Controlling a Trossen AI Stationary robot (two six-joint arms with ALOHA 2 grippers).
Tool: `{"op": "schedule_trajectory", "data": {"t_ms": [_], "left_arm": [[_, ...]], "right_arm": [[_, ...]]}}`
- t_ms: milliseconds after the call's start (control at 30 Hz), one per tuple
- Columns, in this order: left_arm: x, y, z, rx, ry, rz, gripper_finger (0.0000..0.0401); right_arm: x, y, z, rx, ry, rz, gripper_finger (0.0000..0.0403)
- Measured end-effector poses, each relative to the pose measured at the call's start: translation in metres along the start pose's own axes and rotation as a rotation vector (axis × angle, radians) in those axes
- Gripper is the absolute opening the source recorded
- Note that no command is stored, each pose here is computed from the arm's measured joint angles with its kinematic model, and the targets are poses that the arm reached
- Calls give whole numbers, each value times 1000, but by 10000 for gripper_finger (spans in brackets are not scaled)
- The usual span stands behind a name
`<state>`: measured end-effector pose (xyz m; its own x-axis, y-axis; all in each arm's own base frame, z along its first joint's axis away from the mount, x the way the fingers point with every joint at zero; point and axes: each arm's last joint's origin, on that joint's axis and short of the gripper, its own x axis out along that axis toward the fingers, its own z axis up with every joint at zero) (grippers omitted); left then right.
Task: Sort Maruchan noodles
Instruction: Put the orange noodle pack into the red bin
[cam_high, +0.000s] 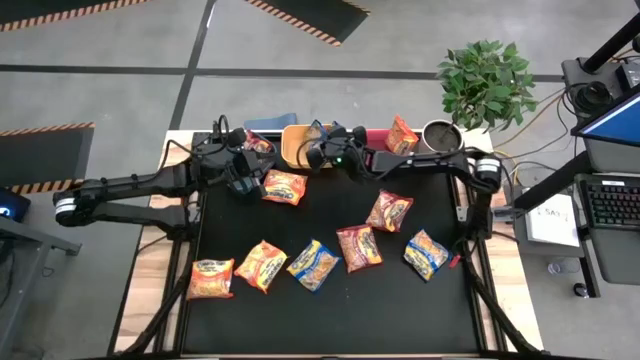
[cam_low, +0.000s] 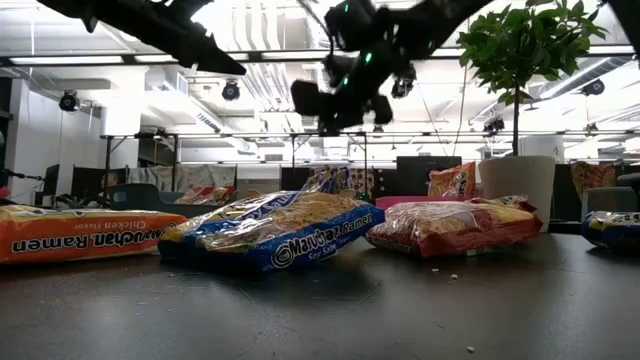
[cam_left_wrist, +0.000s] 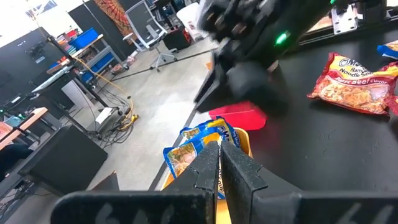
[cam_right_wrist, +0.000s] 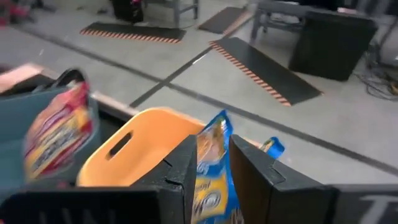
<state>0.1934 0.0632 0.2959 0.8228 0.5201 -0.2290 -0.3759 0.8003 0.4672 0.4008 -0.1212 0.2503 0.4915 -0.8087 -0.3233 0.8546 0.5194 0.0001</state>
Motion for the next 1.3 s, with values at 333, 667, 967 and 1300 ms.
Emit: {"op": "schedule_trajectory", "data": {"t_ms": [333, 667, 967, 1300], "left_arm": [[2, -1, -1, 2, 6, -3, 0], [19, -10, -9, -34, 78, -34, 0], [34, -26, -24, -159, 209, -96, 0], [42, -50, -41, -201, 371, -284, 0]], "right_arm": [[-55, 18, -18, -268, 339, 539, 64], [-84, 13, -56, -464, 714, 650, 30], [-91, -1, -78, -554, 694, 691, 10], [-95, -17, -96, -413, 368, 785, 9]]}}
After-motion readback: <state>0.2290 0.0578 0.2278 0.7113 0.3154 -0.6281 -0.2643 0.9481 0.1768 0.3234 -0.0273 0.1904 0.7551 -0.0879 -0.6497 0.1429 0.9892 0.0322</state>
